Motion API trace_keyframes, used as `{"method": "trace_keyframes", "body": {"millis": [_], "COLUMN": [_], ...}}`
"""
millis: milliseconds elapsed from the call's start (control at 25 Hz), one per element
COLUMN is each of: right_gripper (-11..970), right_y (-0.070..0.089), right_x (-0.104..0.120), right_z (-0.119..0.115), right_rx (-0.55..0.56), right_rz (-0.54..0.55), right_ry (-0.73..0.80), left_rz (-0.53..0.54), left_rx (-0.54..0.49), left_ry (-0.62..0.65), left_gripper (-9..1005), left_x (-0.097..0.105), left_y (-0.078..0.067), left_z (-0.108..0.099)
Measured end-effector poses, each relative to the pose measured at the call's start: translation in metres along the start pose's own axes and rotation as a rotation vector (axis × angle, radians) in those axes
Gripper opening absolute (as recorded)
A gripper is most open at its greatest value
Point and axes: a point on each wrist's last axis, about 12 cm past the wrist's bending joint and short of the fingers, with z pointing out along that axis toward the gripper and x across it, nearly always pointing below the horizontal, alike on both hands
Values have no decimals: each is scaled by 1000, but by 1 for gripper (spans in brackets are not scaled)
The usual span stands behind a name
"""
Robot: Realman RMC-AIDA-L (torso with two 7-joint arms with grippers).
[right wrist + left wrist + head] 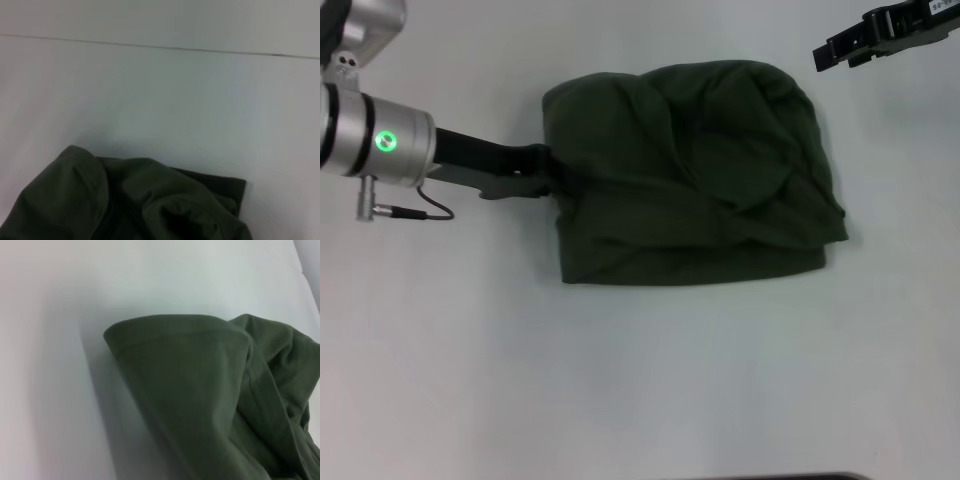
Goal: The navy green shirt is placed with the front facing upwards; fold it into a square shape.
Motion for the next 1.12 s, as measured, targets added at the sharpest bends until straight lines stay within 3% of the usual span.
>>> {"method": "trace_keyframes", "body": {"millis": [240,560,680,960,1120], "right_gripper": [550,549,549,547,547], "right_y": [5,12,17,41,59], "right_x": [-3,-5,-8,-16,-16], "right_z": [2,3,3,15,36], "right_rx": [-8,-54,-80,-137,-237], "right_rz": [-11,-18,-30,-75,-59], "right_ry": [3,-6,-7,21,44], "left_rz": [-6,-18,-20,-7,24], "left_rx": [-22,-40,-120,-97,10], "left_ry": [-20,-43,-8,-149,-193], "left_gripper": [88,206,250,514,635], "left_x": [-5,1,3,-2,2], "left_y": [6,15,21,19,10], "left_z": [-9,-15,-22,-64,-79]}}
